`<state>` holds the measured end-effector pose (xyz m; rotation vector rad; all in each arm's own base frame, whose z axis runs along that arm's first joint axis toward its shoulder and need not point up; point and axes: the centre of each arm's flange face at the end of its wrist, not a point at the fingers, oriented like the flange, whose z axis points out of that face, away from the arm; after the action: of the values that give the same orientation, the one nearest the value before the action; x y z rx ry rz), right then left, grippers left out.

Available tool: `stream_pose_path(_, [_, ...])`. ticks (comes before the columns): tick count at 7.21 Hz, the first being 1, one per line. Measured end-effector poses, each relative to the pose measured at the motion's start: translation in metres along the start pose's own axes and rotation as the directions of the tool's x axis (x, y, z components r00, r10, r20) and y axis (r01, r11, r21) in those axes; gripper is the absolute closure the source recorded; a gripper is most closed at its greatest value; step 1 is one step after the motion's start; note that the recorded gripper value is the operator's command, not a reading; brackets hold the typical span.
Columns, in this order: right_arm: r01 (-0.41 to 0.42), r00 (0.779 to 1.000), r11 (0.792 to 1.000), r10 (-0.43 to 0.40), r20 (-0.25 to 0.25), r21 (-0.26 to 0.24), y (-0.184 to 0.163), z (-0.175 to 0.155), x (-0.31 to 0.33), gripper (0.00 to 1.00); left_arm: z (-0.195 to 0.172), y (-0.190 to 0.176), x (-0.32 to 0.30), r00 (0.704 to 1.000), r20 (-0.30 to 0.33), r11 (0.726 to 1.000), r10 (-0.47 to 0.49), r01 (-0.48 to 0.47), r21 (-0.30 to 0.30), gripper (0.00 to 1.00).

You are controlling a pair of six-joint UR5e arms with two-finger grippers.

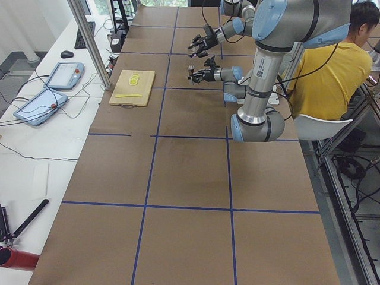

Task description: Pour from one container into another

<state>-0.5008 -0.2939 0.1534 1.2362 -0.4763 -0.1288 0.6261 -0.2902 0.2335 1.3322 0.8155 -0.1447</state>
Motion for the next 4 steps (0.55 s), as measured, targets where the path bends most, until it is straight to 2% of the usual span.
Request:
stream_pose_path(2, [0.047, 0.999, 0.999, -0.048, -0.016, -0.024, -0.014, 0.0, -0.004, 0.96, 0.0, 0.0, 0.002, 1.0, -0.001, 1.0, -0.001, 0.001, 0.0, 1.0])
stream_pose_path(4, [0.138, 0.99, 0.989, -0.139, -0.028, -0.051, -0.026, -0.005, -0.005, 0.96, 0.0, -0.002, 0.004, 1.0, -0.003, 1.0, -0.004, 0.004, 0.001, 1.0])
